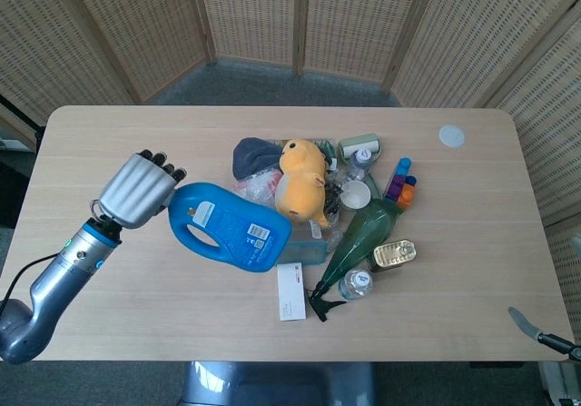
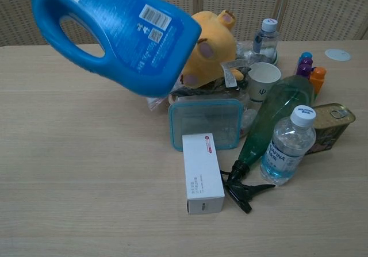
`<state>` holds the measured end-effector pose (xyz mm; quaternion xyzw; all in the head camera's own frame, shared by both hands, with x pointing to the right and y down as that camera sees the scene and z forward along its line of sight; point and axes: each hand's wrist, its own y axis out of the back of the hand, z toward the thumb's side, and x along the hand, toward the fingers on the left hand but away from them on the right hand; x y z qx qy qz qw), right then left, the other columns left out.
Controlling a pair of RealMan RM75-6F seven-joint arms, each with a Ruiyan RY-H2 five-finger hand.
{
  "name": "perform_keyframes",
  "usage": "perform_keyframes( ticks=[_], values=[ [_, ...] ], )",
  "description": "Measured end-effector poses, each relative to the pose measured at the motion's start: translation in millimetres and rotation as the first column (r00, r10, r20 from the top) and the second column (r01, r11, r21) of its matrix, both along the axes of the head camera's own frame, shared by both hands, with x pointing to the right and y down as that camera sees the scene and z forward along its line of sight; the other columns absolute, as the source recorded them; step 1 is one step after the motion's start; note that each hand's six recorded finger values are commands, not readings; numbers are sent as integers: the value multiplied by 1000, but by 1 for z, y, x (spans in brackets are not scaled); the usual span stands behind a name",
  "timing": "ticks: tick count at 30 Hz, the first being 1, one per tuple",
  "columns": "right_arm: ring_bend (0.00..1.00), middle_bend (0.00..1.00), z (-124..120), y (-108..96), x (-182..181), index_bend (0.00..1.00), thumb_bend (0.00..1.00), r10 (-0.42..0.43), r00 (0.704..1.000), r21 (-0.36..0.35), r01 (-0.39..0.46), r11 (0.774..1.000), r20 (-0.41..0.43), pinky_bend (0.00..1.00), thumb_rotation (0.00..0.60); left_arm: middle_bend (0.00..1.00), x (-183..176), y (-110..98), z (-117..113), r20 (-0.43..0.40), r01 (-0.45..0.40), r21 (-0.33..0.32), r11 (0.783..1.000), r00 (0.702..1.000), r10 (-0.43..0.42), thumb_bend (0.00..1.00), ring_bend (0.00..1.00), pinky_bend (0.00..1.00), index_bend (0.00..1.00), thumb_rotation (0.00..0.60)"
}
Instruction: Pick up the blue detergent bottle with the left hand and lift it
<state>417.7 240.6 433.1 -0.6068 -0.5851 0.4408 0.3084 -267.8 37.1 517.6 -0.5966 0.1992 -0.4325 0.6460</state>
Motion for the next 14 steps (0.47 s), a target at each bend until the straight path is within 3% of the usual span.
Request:
perform_keyframes(
  ticks=[9, 14],
  values=[
    [0, 0, 0, 0, -1, 0, 0, 1, 1000, 2, -1, 1000, -10, 0, 504, 693, -13, -28, -65, 21, 24, 125, 992, 999, -27, 0, 537, 671, 846, 600],
    [0, 0, 0, -1, -2, 0, 0, 1, 1000, 7, 0, 1000, -15, 0, 507, 692, -26, -36, -84, 16, 57, 151, 987, 998, -60, 0, 537, 671, 845, 600]
  ],
)
